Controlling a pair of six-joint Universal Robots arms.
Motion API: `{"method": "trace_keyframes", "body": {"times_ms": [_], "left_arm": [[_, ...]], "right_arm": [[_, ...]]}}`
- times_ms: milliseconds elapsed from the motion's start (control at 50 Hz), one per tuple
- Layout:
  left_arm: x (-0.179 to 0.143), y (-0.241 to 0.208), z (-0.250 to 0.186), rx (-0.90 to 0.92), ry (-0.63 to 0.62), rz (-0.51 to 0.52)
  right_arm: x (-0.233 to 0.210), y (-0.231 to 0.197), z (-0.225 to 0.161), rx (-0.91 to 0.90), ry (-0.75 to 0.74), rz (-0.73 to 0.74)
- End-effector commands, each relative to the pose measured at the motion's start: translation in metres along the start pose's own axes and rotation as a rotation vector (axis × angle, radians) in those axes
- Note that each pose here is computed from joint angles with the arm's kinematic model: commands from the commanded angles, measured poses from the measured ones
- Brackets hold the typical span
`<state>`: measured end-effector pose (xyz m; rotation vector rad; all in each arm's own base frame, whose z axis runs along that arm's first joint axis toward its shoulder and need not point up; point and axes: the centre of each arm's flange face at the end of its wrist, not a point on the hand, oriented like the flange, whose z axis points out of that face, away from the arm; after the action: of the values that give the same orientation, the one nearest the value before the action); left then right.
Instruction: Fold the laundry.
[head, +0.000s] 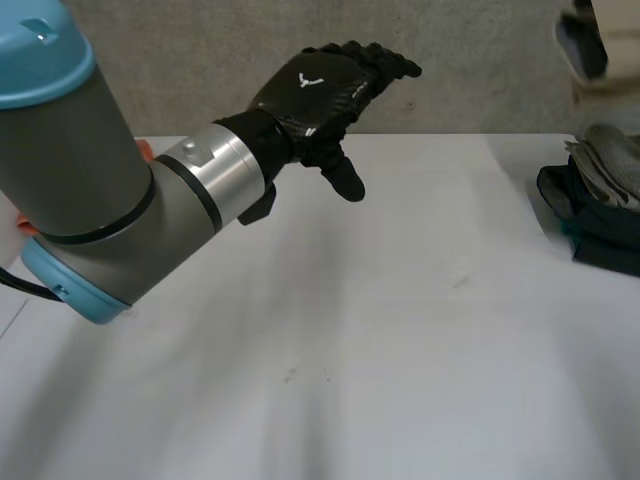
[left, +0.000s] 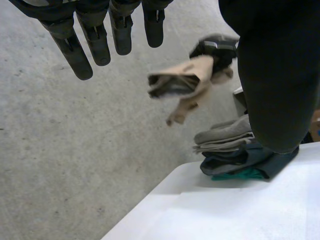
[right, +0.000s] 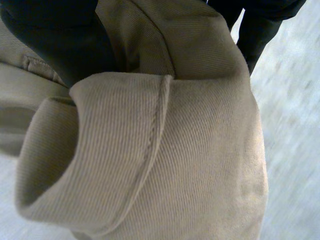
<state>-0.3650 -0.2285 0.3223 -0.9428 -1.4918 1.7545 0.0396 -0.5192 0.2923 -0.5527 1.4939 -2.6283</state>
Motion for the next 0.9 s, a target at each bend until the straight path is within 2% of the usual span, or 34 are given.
{"method": "trace_keyframes", "body": {"times_ms": [20, 140, 280, 520, 660, 760, 840, 860, 900], "left_arm": [[0.010, 0.007, 0.002, -0.016, 0.023, -0.008], [0.013, 0.012, 0.000, -0.031, 0.028, -0.012], [0.014, 0.015, -0.001, -0.041, 0.026, -0.014], [0.021, 0.003, -0.005, -0.014, 0.036, -0.005], [0.022, -0.006, -0.009, 0.003, 0.038, 0.000], [0.024, -0.008, -0.012, 0.005, 0.041, -0.002], [0.029, -0.010, -0.013, 0.009, 0.051, -0.005], [0.030, -0.011, -0.014, 0.012, 0.052, -0.004], [0.030, -0.017, -0.015, 0.026, 0.051, 0.003]], "right_arm": [[0.030, 0.108, -0.044, -0.126, -0.121, 0.094], [0.043, 0.146, -0.079, -0.173, -0.072, 0.092], [0.035, 0.153, -0.091, -0.213, -0.078, 0.111], [0.047, 0.097, -0.076, -0.236, 0.028, 0.124], [0.052, 0.063, -0.089, -0.368, 0.079, 0.083], [0.074, 0.036, -0.107, -0.539, 0.206, -0.090], [0.088, -0.005, -0.101, -0.600, 0.300, -0.377], [0.094, -0.022, -0.097, -0.590, 0.343, -0.494], [0.093, -0.034, -0.090, -0.567, 0.360, -0.582]]}}
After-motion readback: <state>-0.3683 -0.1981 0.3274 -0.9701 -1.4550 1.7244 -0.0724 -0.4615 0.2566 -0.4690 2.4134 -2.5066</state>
